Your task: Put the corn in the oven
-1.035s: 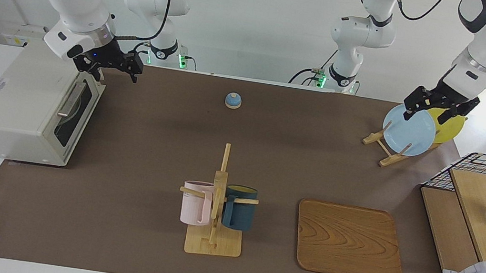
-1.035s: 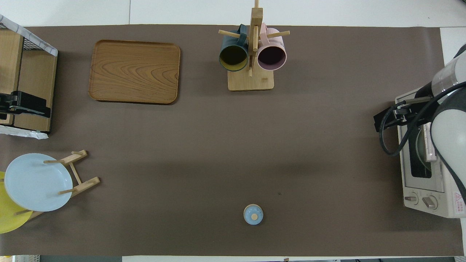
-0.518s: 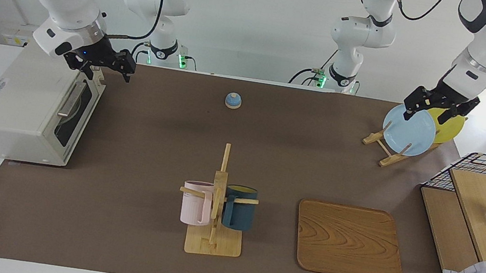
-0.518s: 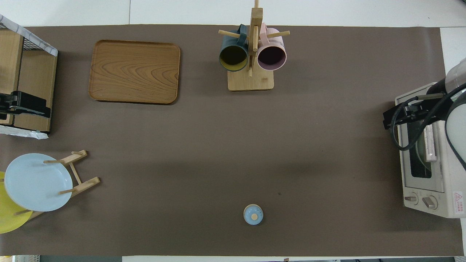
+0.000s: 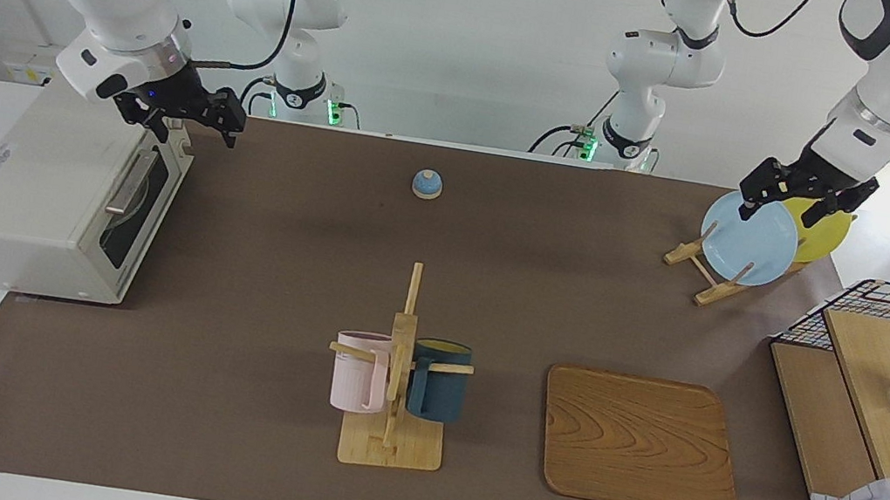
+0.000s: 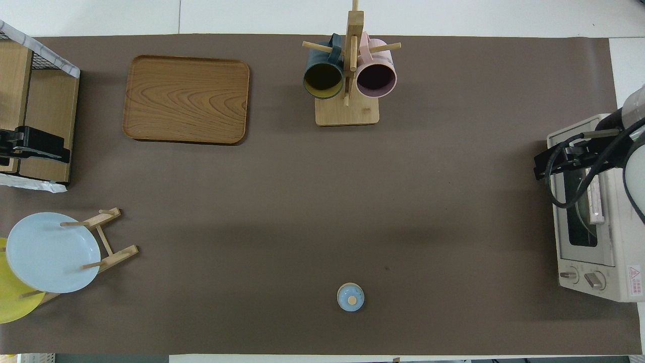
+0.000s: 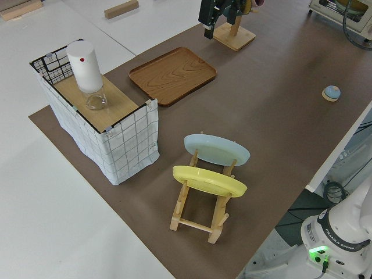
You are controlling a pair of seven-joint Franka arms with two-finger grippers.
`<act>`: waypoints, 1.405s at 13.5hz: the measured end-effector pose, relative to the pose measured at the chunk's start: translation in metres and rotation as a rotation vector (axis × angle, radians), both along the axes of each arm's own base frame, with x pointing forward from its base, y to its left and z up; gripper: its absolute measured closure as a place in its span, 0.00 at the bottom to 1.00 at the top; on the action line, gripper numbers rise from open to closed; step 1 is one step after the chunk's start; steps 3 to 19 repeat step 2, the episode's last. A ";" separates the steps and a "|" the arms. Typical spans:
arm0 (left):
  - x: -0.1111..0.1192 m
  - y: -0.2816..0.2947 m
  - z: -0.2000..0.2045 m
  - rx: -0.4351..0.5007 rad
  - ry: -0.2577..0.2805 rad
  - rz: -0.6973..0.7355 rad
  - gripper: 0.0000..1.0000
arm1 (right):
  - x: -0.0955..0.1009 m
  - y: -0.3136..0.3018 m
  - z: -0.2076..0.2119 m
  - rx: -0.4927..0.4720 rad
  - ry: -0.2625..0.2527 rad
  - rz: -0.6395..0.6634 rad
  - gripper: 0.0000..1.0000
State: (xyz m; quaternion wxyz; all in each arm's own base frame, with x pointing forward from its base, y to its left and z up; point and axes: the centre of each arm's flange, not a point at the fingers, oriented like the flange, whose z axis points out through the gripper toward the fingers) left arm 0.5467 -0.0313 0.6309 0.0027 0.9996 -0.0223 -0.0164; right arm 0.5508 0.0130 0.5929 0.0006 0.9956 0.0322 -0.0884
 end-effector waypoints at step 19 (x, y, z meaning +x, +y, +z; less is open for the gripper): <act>0.000 0.000 0.000 0.000 0.000 0.000 0.00 | 0.000 -0.002 0.002 0.000 -0.001 -0.003 0.00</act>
